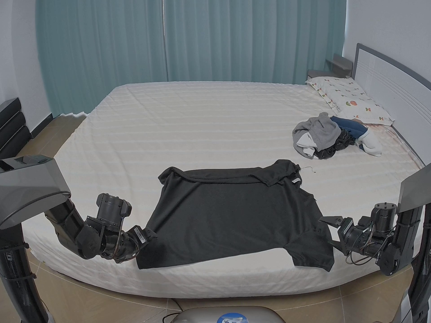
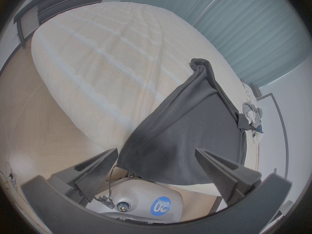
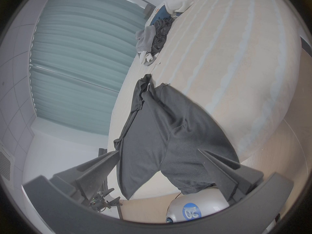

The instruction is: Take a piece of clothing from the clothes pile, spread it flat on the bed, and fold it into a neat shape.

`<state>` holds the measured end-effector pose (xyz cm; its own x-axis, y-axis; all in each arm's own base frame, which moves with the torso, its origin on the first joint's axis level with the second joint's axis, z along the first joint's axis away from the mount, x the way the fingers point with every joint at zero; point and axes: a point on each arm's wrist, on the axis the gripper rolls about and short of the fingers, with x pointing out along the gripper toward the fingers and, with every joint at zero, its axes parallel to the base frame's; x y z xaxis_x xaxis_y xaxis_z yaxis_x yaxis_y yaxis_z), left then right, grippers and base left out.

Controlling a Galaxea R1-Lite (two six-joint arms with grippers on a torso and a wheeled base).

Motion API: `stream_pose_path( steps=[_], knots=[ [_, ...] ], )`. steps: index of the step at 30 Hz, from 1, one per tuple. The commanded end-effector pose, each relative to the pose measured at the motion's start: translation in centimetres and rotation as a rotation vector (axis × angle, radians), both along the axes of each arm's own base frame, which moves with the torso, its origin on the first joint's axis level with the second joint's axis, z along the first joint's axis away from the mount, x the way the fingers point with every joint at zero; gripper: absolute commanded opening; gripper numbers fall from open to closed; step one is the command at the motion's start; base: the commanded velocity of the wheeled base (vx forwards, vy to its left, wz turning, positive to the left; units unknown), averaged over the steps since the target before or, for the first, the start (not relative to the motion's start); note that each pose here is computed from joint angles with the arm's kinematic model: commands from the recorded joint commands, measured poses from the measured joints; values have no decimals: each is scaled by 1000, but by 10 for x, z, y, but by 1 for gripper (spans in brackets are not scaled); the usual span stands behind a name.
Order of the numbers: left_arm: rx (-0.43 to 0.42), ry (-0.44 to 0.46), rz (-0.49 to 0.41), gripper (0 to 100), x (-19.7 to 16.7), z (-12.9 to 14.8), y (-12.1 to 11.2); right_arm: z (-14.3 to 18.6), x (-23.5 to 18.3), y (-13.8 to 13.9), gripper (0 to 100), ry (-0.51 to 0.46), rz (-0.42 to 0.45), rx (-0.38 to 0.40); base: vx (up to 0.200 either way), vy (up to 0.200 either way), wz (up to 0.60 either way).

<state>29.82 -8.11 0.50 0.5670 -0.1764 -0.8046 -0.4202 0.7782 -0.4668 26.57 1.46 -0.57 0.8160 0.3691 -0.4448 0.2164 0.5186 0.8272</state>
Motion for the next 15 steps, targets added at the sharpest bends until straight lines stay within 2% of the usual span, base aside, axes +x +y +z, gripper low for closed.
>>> stream_pose_path(
  steps=[1, 2, 12, 14, 15],
  knots=[
    [-2, -4, -9, 100, -1, 1, -3, 0, 1, 1, 100, -8, 3, 0, 0, -200, 0],
    [-1, -6, -12, 100, -1, 1, -3, 0, 1, 1, 100, -8, 3, 0, 0, -200, 0],
    [-2, -13, -4, 100, 1, 1, -3, -2, 0, 1, 100, -1, 4, -9, 0, 0, 0],
    [-20, -64, 25, 100, 7, 6, 1, -3, -1, 1, 100, 4, 2, -10, 0, 0, 0],
    [-31, -80, 39, 100, 9, 7, 3, -3, -1, 1, 100, 5, 2, -10, 200, 0, 0]
  ],
)
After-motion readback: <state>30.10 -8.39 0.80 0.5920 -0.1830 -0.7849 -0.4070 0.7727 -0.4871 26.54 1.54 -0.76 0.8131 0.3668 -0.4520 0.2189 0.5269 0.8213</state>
